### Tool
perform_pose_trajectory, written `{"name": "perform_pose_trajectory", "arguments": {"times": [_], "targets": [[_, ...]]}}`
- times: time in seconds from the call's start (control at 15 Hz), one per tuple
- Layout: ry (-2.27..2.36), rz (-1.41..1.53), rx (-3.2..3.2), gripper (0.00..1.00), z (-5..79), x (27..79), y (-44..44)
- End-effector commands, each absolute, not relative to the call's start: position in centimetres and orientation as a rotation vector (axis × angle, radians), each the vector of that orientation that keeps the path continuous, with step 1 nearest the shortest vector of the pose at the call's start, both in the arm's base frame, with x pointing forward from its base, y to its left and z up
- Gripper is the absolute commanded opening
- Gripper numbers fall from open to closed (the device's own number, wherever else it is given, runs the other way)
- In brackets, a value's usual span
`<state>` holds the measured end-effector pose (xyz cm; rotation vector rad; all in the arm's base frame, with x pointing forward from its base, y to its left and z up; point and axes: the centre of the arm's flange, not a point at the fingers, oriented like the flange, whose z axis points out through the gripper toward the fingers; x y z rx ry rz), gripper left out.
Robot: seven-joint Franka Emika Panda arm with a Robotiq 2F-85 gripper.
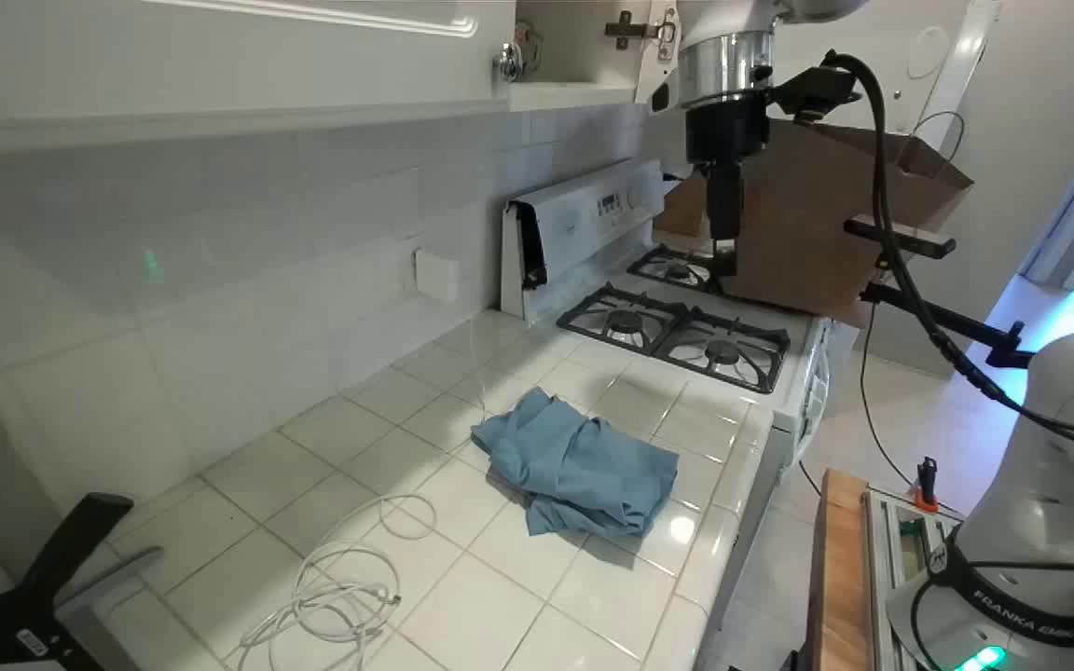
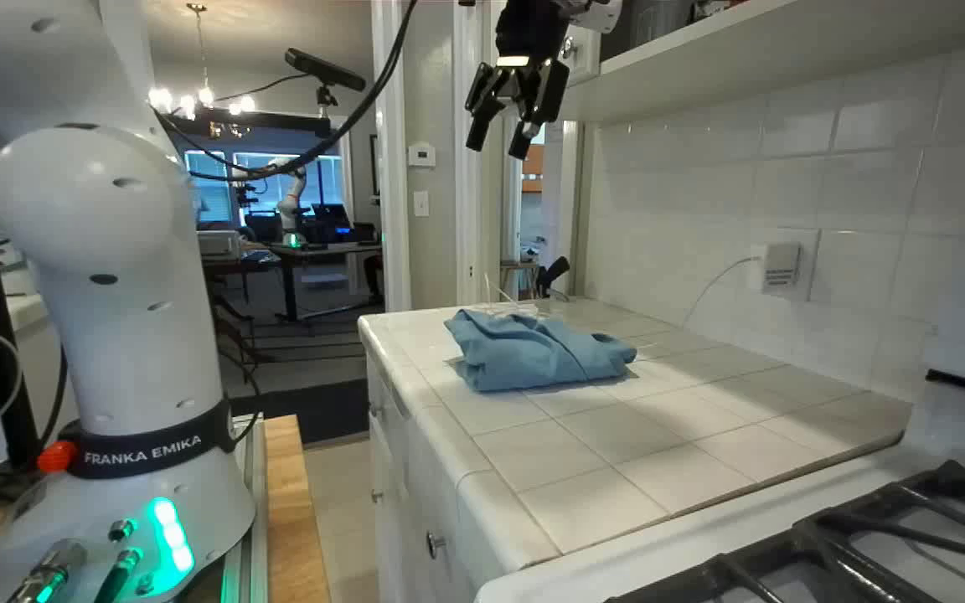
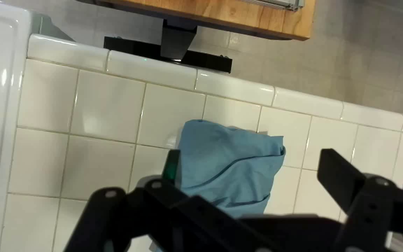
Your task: Close the top right cabinet door
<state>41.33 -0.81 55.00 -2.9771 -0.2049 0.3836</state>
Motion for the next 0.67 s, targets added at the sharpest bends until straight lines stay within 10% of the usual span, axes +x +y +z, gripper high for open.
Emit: {"name": "perform_pose_trajectory", "arguments": {"times": [0.0, 0.6], "targets": [[-0.205, 0.384, -2.977, 1.0, 55.0, 41.3, -0.8], [-0.257, 0.261, -3.059, 1.0, 58.3, 39.9, 0.9]]}}
